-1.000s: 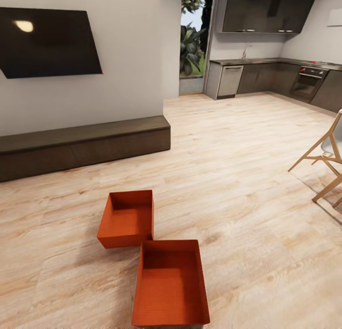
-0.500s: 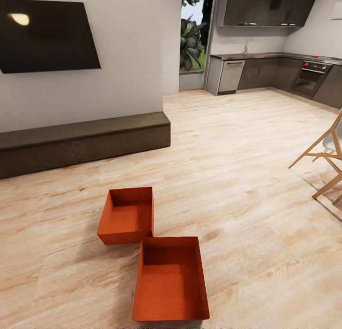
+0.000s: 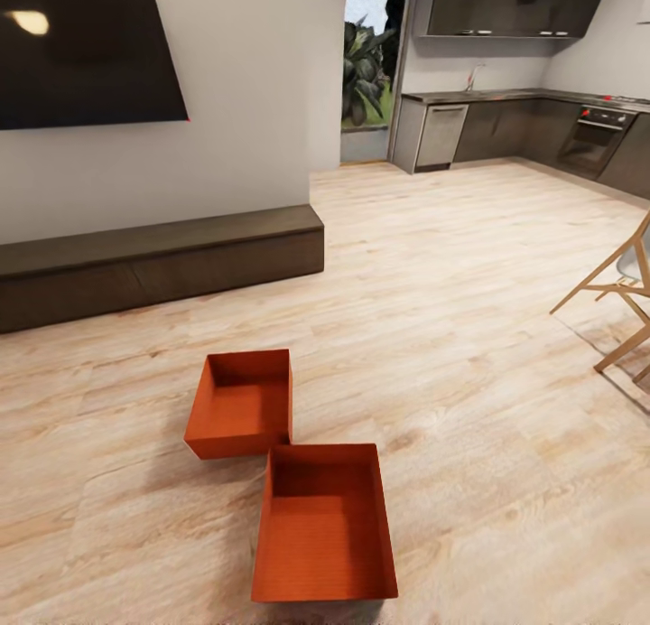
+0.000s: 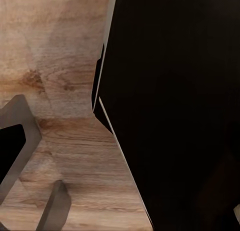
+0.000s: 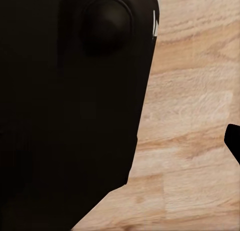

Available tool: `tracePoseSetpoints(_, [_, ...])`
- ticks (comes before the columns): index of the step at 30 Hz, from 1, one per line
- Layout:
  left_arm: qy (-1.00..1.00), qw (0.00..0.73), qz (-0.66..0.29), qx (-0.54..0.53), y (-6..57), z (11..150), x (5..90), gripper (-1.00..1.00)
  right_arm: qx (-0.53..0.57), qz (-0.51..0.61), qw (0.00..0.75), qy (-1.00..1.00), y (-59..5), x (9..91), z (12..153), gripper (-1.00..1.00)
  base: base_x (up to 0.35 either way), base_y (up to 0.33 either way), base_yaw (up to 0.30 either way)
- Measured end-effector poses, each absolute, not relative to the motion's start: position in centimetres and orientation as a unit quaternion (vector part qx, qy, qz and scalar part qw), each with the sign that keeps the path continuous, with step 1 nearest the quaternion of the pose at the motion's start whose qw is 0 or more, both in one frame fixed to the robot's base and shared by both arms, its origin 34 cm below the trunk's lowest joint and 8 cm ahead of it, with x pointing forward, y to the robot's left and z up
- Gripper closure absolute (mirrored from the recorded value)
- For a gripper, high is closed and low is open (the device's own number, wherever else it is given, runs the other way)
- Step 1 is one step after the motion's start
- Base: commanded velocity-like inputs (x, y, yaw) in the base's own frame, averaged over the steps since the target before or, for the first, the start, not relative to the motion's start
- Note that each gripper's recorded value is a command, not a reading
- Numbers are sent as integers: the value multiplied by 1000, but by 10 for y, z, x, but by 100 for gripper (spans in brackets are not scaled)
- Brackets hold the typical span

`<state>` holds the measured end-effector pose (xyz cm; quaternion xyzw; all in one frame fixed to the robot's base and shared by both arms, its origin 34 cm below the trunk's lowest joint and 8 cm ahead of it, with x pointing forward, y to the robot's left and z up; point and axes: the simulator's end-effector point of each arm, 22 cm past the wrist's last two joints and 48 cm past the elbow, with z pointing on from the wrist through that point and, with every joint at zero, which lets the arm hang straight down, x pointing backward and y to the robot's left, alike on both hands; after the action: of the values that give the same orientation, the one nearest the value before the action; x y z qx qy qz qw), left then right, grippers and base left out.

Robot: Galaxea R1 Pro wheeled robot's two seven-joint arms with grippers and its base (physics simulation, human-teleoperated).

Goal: Move the two storage containers from the living room to the garage. In the garage, place one container on the floor and stack the other container on top of it (either order is fine).

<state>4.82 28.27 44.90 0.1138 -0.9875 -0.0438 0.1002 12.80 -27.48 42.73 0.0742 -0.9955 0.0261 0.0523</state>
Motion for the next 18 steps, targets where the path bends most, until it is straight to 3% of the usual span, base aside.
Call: tracePoseSetpoints(18, [-986, 113, -45, 113, 283, 452, 38, -100, 74, 25, 65, -995, -275, 118, 428, -100, 0, 0, 0])
